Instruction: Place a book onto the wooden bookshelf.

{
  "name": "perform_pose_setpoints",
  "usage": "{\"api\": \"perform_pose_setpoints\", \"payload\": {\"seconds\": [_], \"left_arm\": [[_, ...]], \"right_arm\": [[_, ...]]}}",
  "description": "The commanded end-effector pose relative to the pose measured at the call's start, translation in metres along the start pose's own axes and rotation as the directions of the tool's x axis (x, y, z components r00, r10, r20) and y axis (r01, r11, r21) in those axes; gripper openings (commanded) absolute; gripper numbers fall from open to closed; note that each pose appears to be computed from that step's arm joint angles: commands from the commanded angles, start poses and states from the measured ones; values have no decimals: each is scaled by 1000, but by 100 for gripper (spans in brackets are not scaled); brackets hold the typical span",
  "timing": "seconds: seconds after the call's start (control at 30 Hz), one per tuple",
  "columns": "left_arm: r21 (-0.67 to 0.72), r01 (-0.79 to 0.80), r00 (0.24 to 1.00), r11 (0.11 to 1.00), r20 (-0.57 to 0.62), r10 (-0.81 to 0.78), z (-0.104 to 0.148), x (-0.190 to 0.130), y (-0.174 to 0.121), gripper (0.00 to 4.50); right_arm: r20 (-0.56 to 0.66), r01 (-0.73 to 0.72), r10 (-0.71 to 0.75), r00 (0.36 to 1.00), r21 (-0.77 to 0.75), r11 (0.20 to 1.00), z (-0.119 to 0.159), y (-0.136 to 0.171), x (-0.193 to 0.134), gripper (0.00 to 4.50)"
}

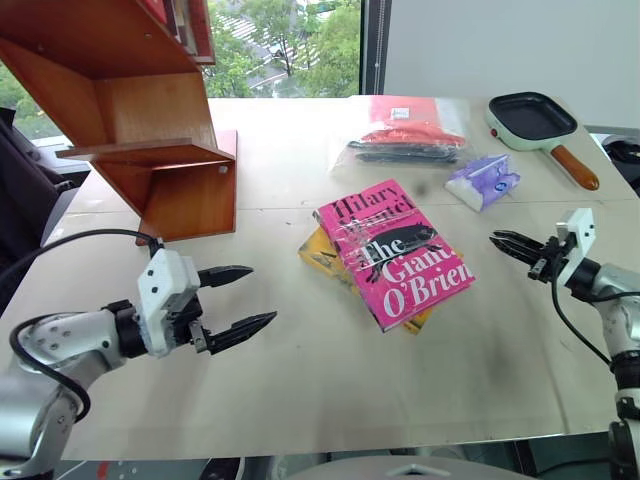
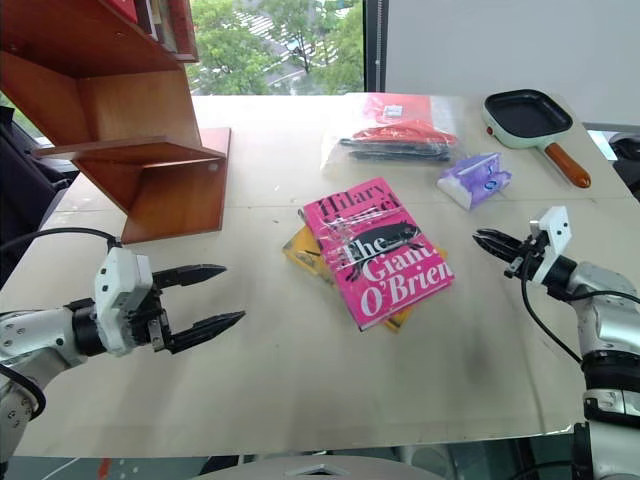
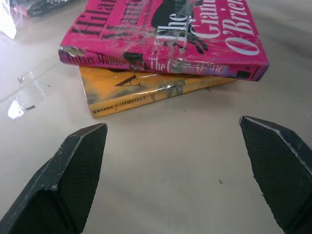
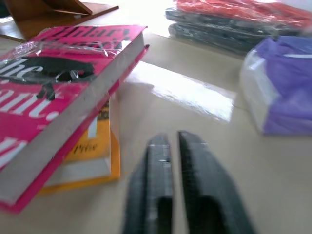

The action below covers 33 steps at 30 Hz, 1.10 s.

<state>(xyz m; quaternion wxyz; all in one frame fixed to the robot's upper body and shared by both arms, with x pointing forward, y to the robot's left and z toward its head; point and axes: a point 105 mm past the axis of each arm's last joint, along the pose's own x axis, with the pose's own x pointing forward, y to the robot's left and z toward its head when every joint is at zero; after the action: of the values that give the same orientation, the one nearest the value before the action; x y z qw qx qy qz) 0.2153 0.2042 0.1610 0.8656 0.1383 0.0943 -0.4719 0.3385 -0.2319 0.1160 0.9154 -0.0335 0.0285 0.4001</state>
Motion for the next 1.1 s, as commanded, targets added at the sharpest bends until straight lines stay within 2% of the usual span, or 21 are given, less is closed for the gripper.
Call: {"api": "perform_pose_setpoints", "payload": {"seconds": [0.03, 0.23, 0.53, 0.83, 1.1], "left_arm": [[59, -17, 1000, 998, 25, 16, 12, -6, 6, 450], [66, -13, 1000, 998, 27, 11, 8, 0, 4, 450], [62, -18, 999, 998, 29, 17, 6, 1, 1, 450], [43, -16, 1000, 999, -9, 17, -1, -7, -2, 450], [30, -22, 999, 999, -34, 23, -8, -11, -4, 450]], "right_arm": [[10, -69, 69, 998, -44, 997, 9, 6, 14, 7], [31, -163, 165, 986, -41, 986, 12, 22, 34, 7], [40, -327, 329, 944, -45, 944, 13, 66, 58, 7], [53, -404, 405, 913, -38, 914, 11, 93, 75, 7], [68, -418, 419, 905, -37, 908, 11, 100, 86, 7]]}}
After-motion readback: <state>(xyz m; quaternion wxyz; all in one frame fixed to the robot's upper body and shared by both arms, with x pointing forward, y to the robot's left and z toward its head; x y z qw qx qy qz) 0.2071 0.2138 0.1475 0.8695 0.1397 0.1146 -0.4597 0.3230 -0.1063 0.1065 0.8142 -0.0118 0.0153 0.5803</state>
